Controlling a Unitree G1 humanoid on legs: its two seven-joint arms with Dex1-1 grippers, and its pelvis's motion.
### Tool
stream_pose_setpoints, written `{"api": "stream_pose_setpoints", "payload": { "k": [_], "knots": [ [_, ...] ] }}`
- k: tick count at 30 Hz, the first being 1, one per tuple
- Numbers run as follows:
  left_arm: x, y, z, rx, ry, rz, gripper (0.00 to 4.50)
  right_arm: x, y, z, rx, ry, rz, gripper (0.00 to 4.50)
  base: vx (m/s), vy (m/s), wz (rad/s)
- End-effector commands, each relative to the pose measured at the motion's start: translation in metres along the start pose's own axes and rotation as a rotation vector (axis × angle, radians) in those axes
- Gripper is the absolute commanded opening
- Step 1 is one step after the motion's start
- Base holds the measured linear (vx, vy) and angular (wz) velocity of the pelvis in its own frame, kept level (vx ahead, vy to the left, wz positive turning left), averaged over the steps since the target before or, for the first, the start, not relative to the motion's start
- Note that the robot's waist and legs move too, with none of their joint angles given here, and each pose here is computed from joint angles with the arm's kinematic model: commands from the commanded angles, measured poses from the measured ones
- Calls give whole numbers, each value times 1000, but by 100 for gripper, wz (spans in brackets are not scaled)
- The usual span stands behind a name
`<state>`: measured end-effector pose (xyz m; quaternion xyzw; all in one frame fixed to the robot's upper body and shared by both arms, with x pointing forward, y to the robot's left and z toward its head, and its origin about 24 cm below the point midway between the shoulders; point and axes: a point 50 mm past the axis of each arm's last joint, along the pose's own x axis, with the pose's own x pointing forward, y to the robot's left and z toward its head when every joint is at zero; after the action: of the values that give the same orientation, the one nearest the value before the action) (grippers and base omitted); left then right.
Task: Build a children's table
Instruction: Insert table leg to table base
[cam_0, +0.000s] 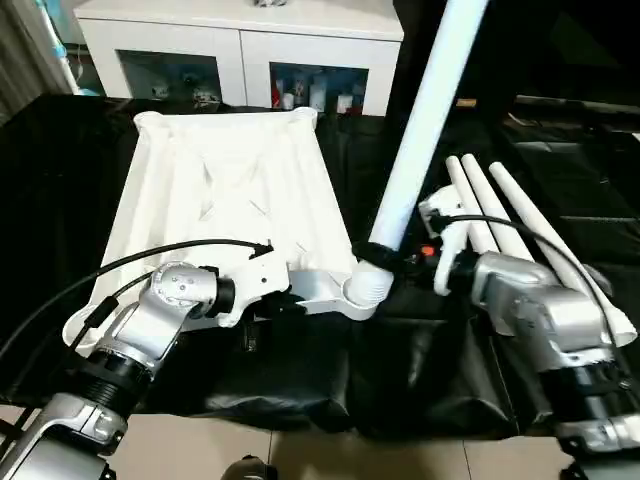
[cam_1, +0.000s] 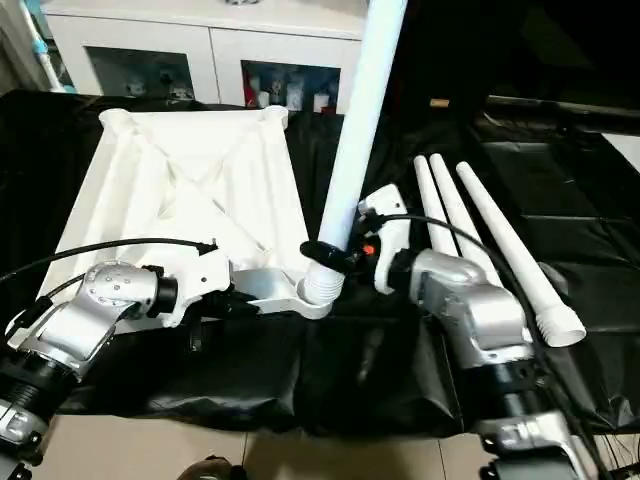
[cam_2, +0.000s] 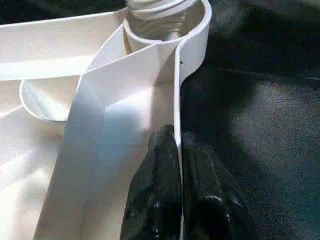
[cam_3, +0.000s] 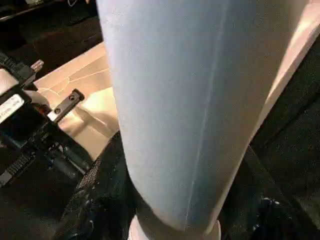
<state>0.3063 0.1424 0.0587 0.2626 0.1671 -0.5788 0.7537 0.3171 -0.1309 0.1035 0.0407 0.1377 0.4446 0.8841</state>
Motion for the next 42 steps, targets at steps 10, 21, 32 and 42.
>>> {"api": "stream_pose_setpoints", "payload": {
  "k": [10, 21, 32, 42],
  "knots": [
    [11, -3, 15, -16, -157, 16, 8, 7, 0, 7, -45, -8, 21, 187, 0, 0, 0],
    [7, -3, 13, -29, -176, 38, 0, 8, -2, 7, -32, 9, 32, 186, 0, 0, 0],
    [5, -6, 7, -30, -138, 31, 0, 6, -1, 2, -34, 55, 47, 186, 0, 0, 0],
    [5, -6, 6, -18, -116, 25, 0, 5, -3, -9, -19, 94, 38, 186, 0, 0, 0]
  ]
}}
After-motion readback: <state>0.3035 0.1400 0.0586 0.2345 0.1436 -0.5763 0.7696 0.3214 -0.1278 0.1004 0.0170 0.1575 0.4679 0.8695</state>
